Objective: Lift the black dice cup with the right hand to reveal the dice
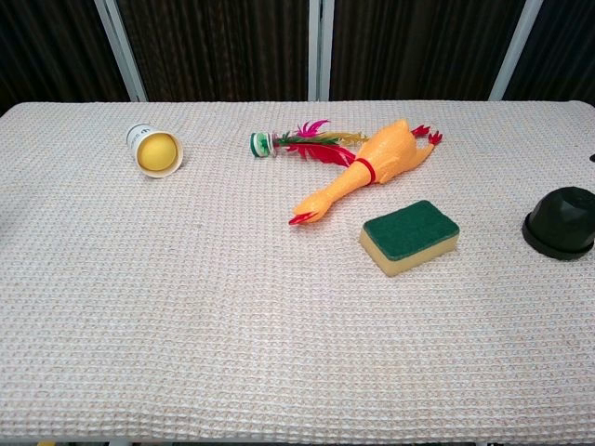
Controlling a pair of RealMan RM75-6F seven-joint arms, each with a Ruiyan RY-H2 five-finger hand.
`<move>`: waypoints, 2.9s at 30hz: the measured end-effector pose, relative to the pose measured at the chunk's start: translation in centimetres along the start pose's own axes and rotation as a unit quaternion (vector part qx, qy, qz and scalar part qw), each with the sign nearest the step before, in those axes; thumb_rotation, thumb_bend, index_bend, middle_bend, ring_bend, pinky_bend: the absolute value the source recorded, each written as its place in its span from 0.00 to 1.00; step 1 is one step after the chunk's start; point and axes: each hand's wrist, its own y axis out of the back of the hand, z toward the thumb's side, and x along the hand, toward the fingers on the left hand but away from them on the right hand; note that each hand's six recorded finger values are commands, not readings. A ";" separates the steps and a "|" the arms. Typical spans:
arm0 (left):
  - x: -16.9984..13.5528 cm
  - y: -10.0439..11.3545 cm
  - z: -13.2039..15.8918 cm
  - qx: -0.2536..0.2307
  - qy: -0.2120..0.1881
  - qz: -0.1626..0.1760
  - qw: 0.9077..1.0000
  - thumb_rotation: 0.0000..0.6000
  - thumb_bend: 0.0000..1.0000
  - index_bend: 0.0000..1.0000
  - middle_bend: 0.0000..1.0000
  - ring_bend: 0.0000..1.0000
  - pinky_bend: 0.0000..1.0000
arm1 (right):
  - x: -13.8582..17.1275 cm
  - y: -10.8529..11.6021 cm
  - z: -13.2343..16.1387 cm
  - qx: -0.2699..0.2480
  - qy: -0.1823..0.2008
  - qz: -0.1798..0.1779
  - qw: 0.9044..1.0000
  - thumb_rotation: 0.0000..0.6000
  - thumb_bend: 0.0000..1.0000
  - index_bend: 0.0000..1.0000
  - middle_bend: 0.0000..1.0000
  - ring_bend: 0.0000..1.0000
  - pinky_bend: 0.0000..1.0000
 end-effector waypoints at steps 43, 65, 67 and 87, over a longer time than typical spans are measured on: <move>0.0 -0.2 0.3 0.016 -0.003 -0.004 1.000 1.00 0.03 0.09 0.11 0.02 0.19 | -2.7 -1.9 1.1 -0.016 -0.002 0.039 0.999 1.00 0.10 0.00 0.15 0.00 0.00; 0.0 -0.4 0.0 0.016 0.000 -0.005 1.000 1.00 0.03 0.09 0.11 0.02 0.19 | -3.4 -3.0 1.6 -0.009 -0.001 0.048 0.999 1.00 0.12 0.00 0.18 0.00 0.00; 0.0 -0.4 0.0 0.016 0.000 -0.005 1.000 1.00 0.03 0.09 0.11 0.02 0.19 | -3.4 -3.0 1.7 -0.009 -0.001 0.048 0.999 1.00 0.13 0.00 0.19 0.00 0.00; -0.1 -0.5 -0.1 0.015 0.001 -0.007 1.000 1.00 0.03 0.09 0.11 0.02 0.19 | -3.4 -2.3 2.0 -0.008 0.002 0.022 1.000 1.00 0.20 0.00 0.32 0.00 0.00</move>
